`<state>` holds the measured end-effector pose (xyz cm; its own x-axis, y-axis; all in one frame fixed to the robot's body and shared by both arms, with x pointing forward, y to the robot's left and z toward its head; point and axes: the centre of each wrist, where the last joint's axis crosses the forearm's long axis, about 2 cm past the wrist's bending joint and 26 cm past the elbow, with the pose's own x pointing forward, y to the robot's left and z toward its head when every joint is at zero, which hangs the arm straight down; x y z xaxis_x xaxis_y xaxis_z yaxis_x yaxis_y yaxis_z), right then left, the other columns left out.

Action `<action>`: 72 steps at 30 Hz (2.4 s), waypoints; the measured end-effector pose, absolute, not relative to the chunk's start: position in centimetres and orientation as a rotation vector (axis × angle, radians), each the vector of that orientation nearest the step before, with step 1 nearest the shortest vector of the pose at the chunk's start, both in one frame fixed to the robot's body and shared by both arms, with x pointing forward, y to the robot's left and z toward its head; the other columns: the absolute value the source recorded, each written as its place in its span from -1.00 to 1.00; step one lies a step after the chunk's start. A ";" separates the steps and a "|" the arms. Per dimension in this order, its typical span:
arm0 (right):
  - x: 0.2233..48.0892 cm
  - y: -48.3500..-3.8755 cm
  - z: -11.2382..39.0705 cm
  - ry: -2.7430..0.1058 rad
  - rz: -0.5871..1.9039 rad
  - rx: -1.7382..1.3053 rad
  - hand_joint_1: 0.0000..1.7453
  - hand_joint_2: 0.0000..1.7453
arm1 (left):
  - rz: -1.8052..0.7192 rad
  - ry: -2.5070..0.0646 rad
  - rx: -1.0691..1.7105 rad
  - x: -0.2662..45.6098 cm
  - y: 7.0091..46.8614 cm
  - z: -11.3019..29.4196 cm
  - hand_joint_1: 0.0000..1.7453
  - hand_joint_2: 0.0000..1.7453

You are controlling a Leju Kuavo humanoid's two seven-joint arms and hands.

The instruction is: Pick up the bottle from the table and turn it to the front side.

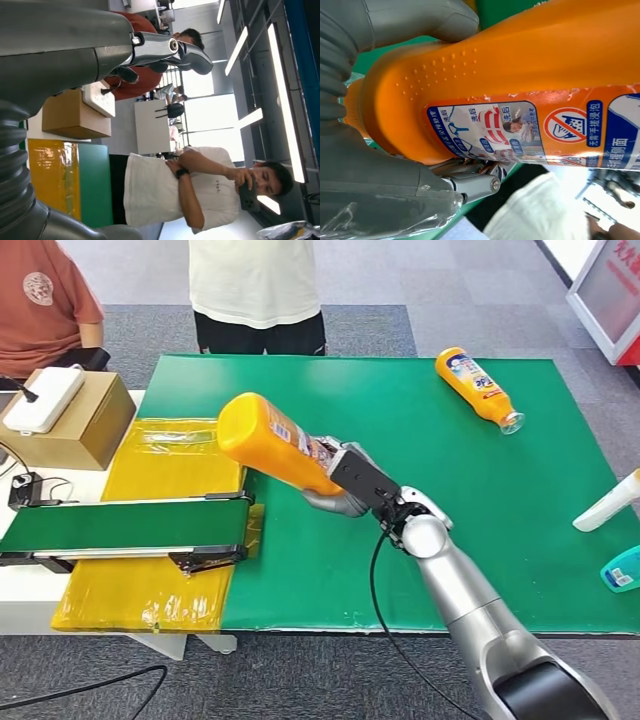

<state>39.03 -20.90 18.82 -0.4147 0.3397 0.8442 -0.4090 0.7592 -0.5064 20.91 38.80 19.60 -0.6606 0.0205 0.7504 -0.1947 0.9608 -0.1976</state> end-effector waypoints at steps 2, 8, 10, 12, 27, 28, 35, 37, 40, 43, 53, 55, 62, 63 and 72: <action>39.0 -20.2 19.4 -1.863 0.789 0.102 1.00 1.00 | 0.366 -2.283 0.082 21.9 38.7 19.9 -1.00 1.00; 39.0 -16.6 22.4 -1.979 0.677 0.284 1.00 1.00 | 0.430 -2.302 -0.124 27.4 36.9 21.8 -1.00 1.00; 39.0 -15.7 23.1 -2.005 0.653 0.324 1.00 1.00 | 0.402 -2.299 -0.221 29.3 35.5 22.6 -1.00 1.00; 38.9 -15.1 23.3 -2.028 0.636 0.355 1.00 1.00 | 0.354 -2.295 -0.327 30.8 33.8 23.3 -1.00 1.00; 38.5 -12.9 23.2 -2.047 0.639 0.414 1.00 1.00 | -0.053 -2.075 -0.928 34.5 21.7 25.0 -1.00 1.00; 38.6 -12.8 23.2 -2.048 0.643 0.414 1.00 1.00 | -0.077 -2.061 -0.951 34.5 21.1 25.1 -1.00 1.00; 38.6 -11.9 23.2 -2.052 0.670 0.419 1.00 1.00 | -0.210 -1.994 -1.042 34.5 17.4 25.7 -1.00 1.00; 38.5 -11.7 23.1 -2.052 0.678 0.418 1.00 1.00 | -0.228 -1.987 -1.041 34.6 16.9 25.9 -1.00 1.00; 38.4 -11.4 23.1 -2.055 0.692 0.417 1.00 1.00 | -0.245 -1.992 -1.016 34.8 16.3 26.4 -1.00 1.00; 38.3 -11.1 23.2 -2.060 0.705 0.420 1.00 1.00 | -0.259 -2.007 -0.967 35.1 15.9 26.9 -1.00 1.00; 37.8 -10.2 23.2 -2.062 0.751 0.438 1.00 1.00 | -0.289 -2.082 -0.824 36.2 15.6 28.6 -1.00 1.00; 37.7 -10.1 23.3 -2.065 0.756 0.442 1.00 1.00 | -0.291 -2.088 -0.815 36.3 15.6 28.7 -1.00 1.00; 37.6 -9.9 23.3 -2.068 0.763 0.443 1.00 1.00 | -0.285 -2.062 -0.870 36.4 15.3 28.7 0.59 1.00; 37.6 -9.9 23.3 -2.068 0.763 0.442 1.00 1.00 | -0.283 -2.059 -0.880 36.4 15.2 28.7 1.00 1.00; 37.6 -9.8 23.3 -2.070 0.762 0.426 1.00 1.00 | -0.254 -2.027 -0.967 36.4 15.2 28.4 1.00 1.00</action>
